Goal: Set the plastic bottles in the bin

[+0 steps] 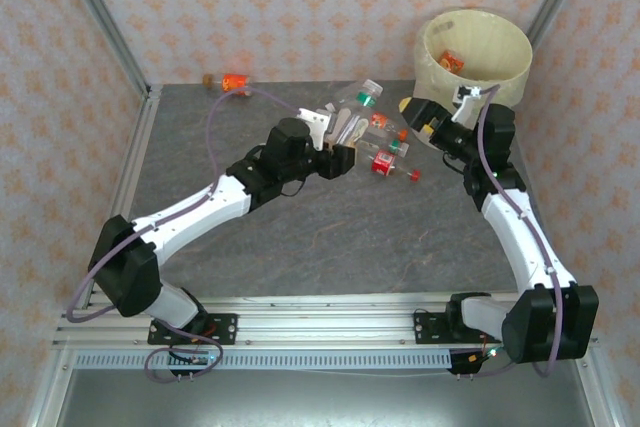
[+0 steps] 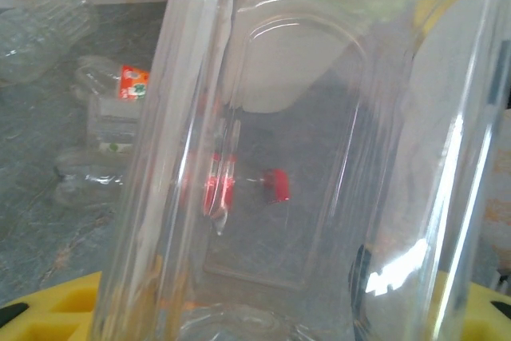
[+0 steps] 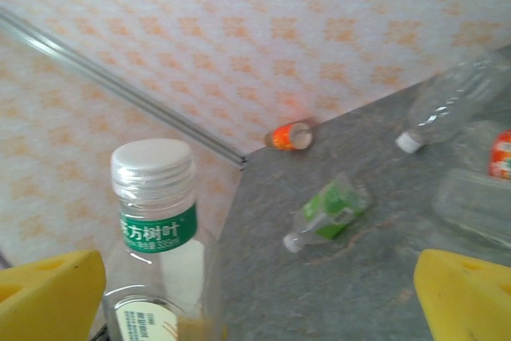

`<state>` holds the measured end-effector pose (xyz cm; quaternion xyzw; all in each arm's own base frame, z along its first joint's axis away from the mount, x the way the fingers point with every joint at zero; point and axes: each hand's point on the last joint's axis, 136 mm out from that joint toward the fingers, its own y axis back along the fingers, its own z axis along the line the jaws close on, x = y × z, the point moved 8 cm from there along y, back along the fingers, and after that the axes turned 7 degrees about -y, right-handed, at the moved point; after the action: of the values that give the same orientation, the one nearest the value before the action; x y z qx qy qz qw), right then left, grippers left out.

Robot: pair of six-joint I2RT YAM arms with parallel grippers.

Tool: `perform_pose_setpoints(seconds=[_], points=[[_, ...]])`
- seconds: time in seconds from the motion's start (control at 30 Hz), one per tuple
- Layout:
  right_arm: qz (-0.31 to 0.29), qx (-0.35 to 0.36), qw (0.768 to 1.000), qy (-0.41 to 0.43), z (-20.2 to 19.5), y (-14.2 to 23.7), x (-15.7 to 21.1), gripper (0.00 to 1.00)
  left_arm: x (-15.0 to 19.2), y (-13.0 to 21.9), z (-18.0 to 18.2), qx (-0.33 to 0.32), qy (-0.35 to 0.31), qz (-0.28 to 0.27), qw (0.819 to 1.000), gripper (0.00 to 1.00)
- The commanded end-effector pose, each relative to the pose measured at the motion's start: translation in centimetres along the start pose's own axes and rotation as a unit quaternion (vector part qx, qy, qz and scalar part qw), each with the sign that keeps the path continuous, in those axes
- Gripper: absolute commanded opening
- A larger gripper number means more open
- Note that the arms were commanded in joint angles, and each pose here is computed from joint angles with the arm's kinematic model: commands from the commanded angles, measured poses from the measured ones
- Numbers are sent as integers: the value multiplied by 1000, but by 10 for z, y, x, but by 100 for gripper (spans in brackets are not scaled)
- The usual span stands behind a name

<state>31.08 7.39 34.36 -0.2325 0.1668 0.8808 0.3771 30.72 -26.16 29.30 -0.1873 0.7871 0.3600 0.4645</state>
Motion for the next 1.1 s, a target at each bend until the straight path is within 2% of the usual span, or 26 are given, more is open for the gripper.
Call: perform_pose_setpoints(seconds=[0.0,0.27,0.47,0.6,0.9,0.97,1.07], points=[[35,-80,996,18,26,-8,-1,99,-10,10,-17,42,-18,-24,999,0],[53,-96,993,37,40,-31,0,100,-15,11,-28,64,-27,-28,997,0],[69,-108,991,34,45,-44,-2,92,-14,7,-30,67,-29,-18,997,0],[78,-110,989,54,48,-48,3,77,-15,7,-30,65,-30,-19,997,2],[96,-93,987,85,50,-48,9,56,-15,6,-31,68,-26,-17,997,10],[94,-88,988,89,50,-48,9,51,-14,6,-31,67,-25,-17,997,14],[93,-89,987,98,50,-48,9,43,-14,6,-31,70,-22,-18,997,27]])
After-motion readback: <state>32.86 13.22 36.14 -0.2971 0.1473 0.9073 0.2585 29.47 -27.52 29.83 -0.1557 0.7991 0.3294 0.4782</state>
